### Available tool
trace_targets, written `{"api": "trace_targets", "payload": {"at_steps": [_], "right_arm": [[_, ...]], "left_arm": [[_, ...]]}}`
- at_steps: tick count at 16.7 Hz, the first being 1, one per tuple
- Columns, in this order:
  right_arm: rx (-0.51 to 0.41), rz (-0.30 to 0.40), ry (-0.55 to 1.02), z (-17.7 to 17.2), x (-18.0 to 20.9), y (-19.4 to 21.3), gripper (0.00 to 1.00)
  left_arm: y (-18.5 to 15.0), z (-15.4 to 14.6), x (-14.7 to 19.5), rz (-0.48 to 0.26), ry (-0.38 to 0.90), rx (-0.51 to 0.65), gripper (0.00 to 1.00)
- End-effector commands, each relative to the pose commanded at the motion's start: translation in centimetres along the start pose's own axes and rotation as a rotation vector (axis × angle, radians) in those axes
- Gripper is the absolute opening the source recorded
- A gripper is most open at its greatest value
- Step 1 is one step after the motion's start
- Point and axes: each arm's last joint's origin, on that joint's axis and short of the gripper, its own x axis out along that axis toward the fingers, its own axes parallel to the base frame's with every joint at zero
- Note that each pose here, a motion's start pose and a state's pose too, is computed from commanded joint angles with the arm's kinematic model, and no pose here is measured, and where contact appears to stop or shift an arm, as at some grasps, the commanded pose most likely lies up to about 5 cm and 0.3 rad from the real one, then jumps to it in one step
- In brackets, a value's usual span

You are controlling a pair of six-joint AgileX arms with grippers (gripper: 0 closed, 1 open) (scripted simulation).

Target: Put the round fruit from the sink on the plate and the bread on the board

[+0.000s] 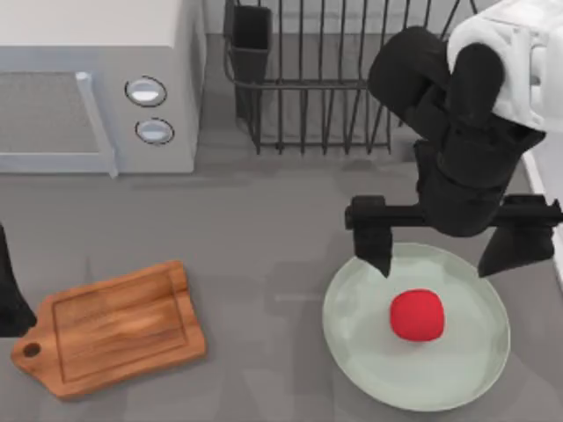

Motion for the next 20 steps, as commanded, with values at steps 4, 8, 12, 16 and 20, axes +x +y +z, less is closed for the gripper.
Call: {"api": "trace_targets", "payload": {"at_steps": [4, 8, 12, 16, 20], "right_arm": [[0.001, 0.000, 0.000, 0.0, 0.0, 0.0, 1.00], [0.001, 0.027, -0.039, -0.2, -0.3, -1.2, 1.00], [0.000, 0.116, -0.197, -2.0, -1.7, -5.2, 1.00], [-0.002, 0.222, -0.501, -6.2, -3.3, -10.8, 1.00], [-0.004, 0.262, -0.902, -11.8, -2.1, -15.7, 1.00]], "left_arm": [[0.0, 0.0, 0.0, 0.000, 0.000, 0.000, 1.00], [0.0, 0.0, 0.0, 0.000, 0.000, 0.000, 1.00], [0.0, 0.0, 0.0, 0.000, 0.000, 0.000, 1.00], [0.0, 0.0, 0.0, 0.000, 0.000, 0.000, 1.00], [0.0, 0.0, 0.0, 0.000, 0.000, 0.000, 1.00]]}}
